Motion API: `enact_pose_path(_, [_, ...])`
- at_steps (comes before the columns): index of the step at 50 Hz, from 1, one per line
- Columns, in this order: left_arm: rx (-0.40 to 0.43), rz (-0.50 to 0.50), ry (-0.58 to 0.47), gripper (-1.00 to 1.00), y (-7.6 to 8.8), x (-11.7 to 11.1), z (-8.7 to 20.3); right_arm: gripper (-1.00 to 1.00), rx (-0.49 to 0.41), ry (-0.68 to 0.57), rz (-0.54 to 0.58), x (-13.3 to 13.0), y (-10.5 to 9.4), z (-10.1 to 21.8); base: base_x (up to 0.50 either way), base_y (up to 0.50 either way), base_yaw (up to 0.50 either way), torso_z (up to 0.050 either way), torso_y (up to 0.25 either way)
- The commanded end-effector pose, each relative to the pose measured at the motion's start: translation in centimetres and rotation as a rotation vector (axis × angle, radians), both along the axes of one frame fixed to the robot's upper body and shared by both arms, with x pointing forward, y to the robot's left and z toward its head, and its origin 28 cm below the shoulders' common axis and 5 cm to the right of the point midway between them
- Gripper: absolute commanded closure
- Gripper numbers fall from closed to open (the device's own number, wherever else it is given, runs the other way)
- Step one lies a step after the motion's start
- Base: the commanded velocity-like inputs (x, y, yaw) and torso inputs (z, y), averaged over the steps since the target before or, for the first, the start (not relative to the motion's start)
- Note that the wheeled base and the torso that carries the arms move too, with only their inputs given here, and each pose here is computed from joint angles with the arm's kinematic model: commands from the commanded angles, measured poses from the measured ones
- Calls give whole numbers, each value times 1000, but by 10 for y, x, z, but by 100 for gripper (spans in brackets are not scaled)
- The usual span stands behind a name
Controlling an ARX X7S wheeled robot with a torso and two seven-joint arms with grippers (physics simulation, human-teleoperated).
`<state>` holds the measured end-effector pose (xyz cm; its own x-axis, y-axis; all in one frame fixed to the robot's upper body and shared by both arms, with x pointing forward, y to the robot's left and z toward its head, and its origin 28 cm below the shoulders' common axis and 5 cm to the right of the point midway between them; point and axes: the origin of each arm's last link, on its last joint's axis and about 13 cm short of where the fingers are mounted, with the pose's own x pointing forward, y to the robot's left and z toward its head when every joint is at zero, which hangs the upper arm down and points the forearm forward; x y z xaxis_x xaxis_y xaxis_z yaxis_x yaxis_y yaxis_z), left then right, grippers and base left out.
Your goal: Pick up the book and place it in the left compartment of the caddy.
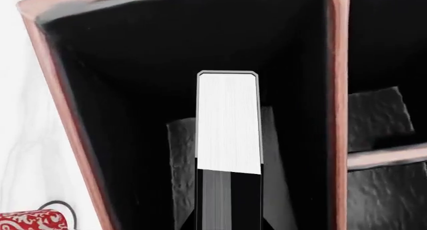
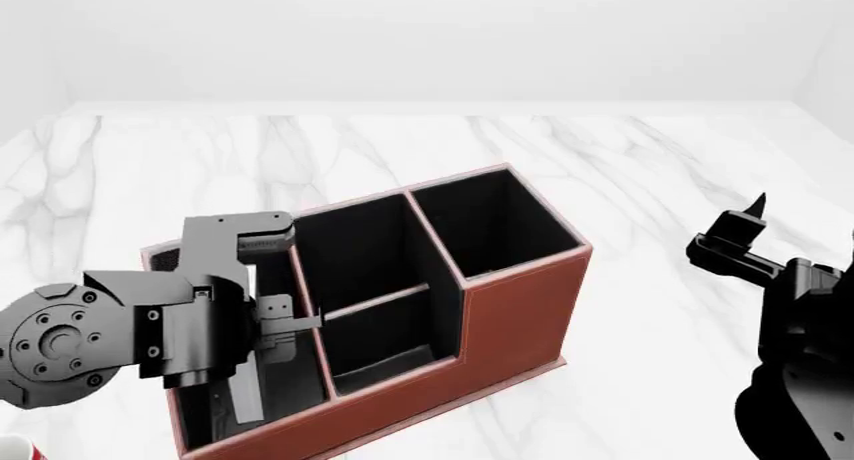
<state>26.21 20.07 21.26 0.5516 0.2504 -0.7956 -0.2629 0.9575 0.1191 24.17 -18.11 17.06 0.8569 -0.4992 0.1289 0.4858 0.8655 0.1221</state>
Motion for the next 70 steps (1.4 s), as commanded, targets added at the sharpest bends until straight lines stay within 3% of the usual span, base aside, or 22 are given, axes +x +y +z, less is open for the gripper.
enact_pose_path(1, [-8, 19, -23, 100, 2, 7, -8, -100, 1, -2, 1, -1, 0, 0, 0, 0, 0, 0, 0])
enact_pose_path(27, [-61, 19, -13, 100, 3, 4, -12, -100, 0, -4, 2, 0, 0, 1, 0, 0, 0, 0, 1])
enact_pose_path(28, [-65, -10, -6, -100, 3, 4, -12, -100, 0, -4, 1, 0, 0, 1, 0, 0, 0, 0, 0])
enact_pose_path(47, [-63, -13, 1, -100, 4, 7, -5, -100, -1, -5, 3, 0, 1, 2, 0, 0, 0, 0, 0])
enact_pose_path(55, [-52, -19, -41, -100, 4, 2, 15, -100, -2, -7, 4, 1, 1, 3, 0, 0, 0, 0, 0])
enact_pose_path(70, [-48, 9, -173, -100, 3, -29, 110, -100, -6, -8, 8, 1, 2, 4, 0, 0, 0, 0, 1])
